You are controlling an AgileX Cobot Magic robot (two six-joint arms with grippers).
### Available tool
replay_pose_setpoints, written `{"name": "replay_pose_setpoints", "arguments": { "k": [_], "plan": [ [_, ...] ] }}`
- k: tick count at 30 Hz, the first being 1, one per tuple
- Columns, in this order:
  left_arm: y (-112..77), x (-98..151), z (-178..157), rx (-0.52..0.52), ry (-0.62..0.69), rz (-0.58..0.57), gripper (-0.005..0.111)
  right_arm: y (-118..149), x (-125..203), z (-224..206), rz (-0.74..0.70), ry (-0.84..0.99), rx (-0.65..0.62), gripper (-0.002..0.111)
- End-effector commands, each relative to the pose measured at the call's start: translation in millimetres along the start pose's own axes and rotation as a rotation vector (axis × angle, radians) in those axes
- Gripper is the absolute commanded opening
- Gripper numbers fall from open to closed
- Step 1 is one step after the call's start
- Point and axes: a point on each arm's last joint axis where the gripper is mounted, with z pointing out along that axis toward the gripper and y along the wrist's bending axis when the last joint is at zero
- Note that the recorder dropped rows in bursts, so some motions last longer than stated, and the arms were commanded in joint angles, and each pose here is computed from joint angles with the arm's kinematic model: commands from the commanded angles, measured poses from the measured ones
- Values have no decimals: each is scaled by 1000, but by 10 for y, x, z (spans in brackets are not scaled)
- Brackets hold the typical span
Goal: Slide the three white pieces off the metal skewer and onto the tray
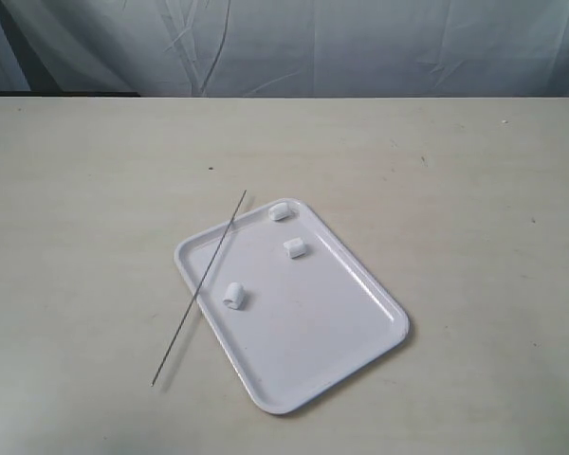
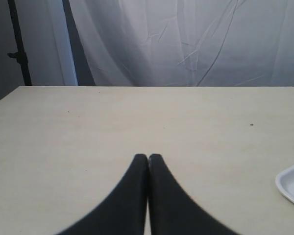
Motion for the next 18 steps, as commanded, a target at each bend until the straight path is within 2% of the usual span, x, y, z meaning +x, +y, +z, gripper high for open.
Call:
{"name": "replay_pose_setpoints", "arguments": {
  "k": [1,18],
  "plan": [
    [1,13,-1,-1,2,-18,0,-3,2,-2,-27,-4,5,-1],
    [-2,15,-1,2,4,-30,0,1,-3,-2,-9,-9,0,-1]
  ]
}}
